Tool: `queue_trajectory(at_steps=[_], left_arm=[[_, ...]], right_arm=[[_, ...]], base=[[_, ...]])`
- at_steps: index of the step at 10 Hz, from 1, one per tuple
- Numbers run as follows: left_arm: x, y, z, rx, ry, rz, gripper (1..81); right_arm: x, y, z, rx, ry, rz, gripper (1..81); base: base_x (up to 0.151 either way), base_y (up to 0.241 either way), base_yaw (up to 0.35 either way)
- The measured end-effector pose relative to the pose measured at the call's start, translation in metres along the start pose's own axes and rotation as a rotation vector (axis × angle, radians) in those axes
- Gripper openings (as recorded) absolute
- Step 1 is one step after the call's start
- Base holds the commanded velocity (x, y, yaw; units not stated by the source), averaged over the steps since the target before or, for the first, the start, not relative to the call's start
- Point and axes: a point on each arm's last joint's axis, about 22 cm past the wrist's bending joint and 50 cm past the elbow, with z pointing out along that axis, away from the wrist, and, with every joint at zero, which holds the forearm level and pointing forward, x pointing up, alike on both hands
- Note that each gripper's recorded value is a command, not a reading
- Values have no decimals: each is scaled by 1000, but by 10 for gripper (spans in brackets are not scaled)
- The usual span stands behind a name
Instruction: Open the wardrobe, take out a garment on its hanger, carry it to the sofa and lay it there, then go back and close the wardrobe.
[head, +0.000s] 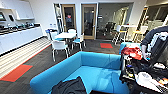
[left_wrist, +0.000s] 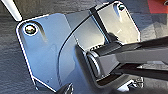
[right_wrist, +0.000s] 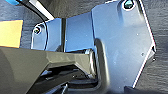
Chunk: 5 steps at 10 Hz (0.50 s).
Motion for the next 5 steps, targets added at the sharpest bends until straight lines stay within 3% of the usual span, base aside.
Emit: queue_trajectory(at_steps=[4,5], left_arm=[[-2,-2,-1,2,-2,0,811],[0,-2,-1,3,0,0,811]], right_arm=[[-2,0,0,-1,-4,1,811],[-2,0,0,-1,-3,1,811]], base=[[-72,0,0],[0,0,0]])
